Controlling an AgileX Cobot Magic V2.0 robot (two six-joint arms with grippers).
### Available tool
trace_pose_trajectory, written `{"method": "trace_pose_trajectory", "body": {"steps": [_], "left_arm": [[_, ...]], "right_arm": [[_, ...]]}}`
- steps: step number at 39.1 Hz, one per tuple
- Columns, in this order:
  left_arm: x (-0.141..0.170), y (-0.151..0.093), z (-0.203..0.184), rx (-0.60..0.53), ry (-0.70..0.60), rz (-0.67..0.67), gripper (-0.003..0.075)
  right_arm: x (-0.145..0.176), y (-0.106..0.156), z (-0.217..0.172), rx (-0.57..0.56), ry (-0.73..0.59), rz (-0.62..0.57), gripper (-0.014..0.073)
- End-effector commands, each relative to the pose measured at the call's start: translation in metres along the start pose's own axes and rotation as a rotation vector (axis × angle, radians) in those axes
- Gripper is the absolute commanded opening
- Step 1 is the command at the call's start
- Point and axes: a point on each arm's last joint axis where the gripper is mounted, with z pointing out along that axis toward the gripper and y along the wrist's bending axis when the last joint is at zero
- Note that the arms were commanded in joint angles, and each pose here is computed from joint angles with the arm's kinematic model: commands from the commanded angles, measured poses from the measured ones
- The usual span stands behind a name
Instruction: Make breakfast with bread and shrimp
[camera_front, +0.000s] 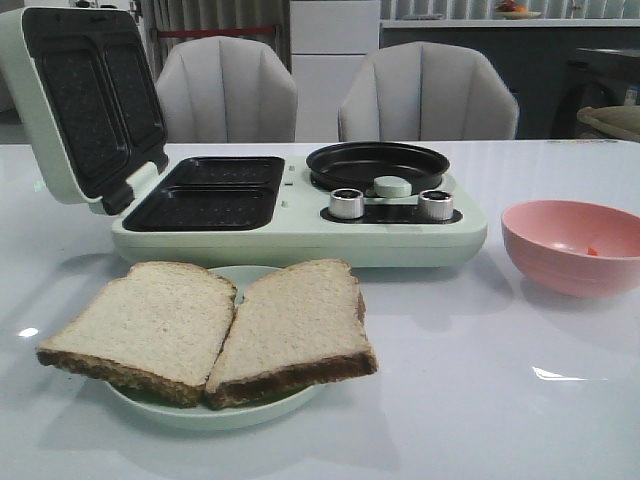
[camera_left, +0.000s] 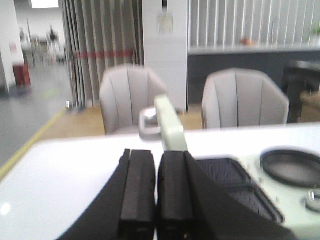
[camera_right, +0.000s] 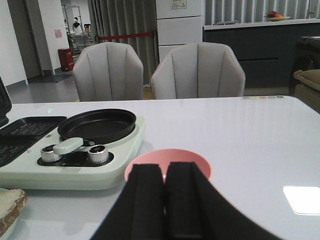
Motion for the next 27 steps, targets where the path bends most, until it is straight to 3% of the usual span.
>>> {"method": "trace_pose_trajectory", "body": {"steps": [1,11,18,23,27], "left_arm": [[-0.011,0.000,0.014,-0.001,0.008,-0.009,0.0114],[0.002,0.000,0.039,0.000,0.128,-0.041,0.0114],[-0.002,0.000,0.041,-0.002,0.087,-0.041,0.0137],[-0.002,0.000,0.041,-0.002,0.086,-0.041,0.0271],[-0.001,0.000,0.041,-0.002,0.093,-0.041,0.0445]], "right_arm": [[-0.015,0.001,-0.003,-0.008,-0.130,-0.009,0.0146],[-0.015,0.001,-0.003,-0.008,-0.130,-0.009,0.0146],[-0.015,0.001,-0.003,-0.007,-0.129,-0.009,0.0146],[-0.015,0.001,-0.003,-0.007,-0.129,-0.009,0.0146],[-0.015,0.001,-0.003,-0.007,-0.129,-0.009,0.0146]]}}
